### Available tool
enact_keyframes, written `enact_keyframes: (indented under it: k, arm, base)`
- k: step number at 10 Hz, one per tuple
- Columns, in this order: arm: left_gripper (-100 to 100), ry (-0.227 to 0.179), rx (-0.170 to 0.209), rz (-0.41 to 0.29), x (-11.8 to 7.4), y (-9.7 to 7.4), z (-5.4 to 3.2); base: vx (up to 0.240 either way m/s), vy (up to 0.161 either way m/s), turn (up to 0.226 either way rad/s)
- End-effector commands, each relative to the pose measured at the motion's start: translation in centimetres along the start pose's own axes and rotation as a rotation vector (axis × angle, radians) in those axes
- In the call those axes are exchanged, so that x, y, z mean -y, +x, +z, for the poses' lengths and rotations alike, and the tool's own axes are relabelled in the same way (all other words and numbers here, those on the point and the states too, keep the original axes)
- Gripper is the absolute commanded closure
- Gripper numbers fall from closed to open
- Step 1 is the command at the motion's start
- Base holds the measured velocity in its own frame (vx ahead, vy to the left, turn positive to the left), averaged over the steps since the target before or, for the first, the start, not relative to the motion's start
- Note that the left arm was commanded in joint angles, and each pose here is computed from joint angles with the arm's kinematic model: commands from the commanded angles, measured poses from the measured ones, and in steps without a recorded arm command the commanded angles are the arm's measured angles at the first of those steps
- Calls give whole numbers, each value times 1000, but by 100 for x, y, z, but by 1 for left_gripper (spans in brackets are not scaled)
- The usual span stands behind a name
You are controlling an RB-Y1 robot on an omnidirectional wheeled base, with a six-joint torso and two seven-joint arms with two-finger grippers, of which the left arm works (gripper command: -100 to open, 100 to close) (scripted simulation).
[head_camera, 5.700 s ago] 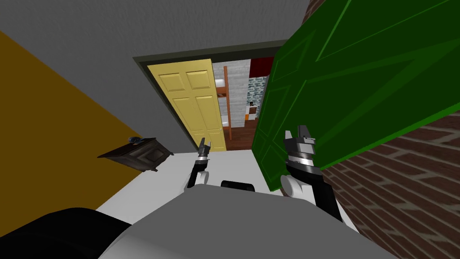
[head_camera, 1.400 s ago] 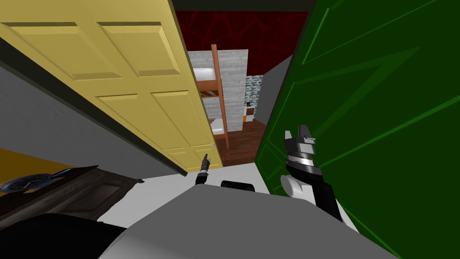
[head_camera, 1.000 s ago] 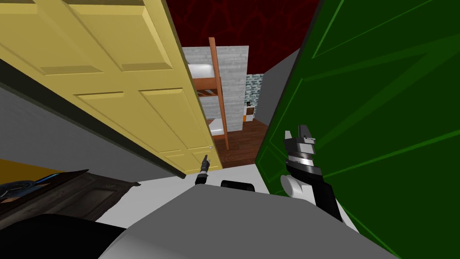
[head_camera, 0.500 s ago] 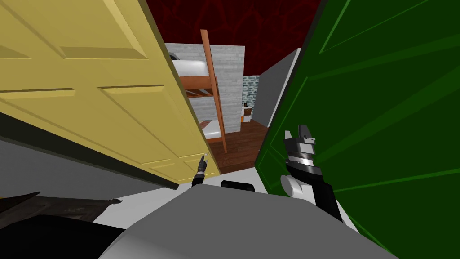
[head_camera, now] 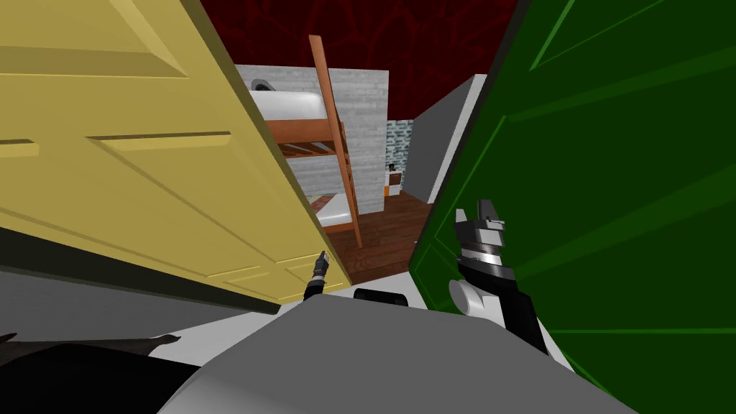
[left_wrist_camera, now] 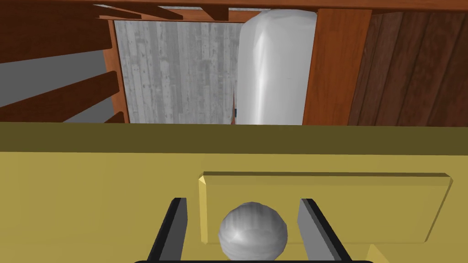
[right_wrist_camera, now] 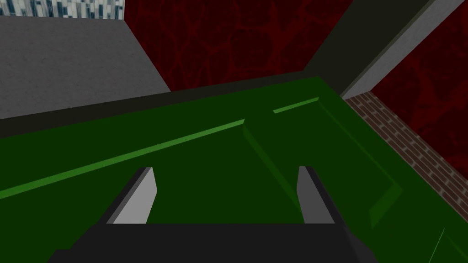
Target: Pull the door open
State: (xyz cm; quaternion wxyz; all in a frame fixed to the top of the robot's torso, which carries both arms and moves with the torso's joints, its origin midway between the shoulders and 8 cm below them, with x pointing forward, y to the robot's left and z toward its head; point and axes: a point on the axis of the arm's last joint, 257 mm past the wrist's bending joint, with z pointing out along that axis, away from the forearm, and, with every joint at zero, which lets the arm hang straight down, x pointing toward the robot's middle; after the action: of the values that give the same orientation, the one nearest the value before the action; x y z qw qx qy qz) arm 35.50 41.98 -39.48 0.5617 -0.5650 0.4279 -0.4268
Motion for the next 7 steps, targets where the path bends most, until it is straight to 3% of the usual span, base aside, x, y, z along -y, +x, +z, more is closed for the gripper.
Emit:
enact_keyframes:
  k: [1,5,7]
  arm:
    - [100,3,-2,1,17,7,23]
    - [100,3,-2,1,17,7,23]
    - [100,2,-26,1,10,21,-36]
  base:
    - [-35,1,-27]
    - [-4,2,-3]
    - [-151,31,-120]
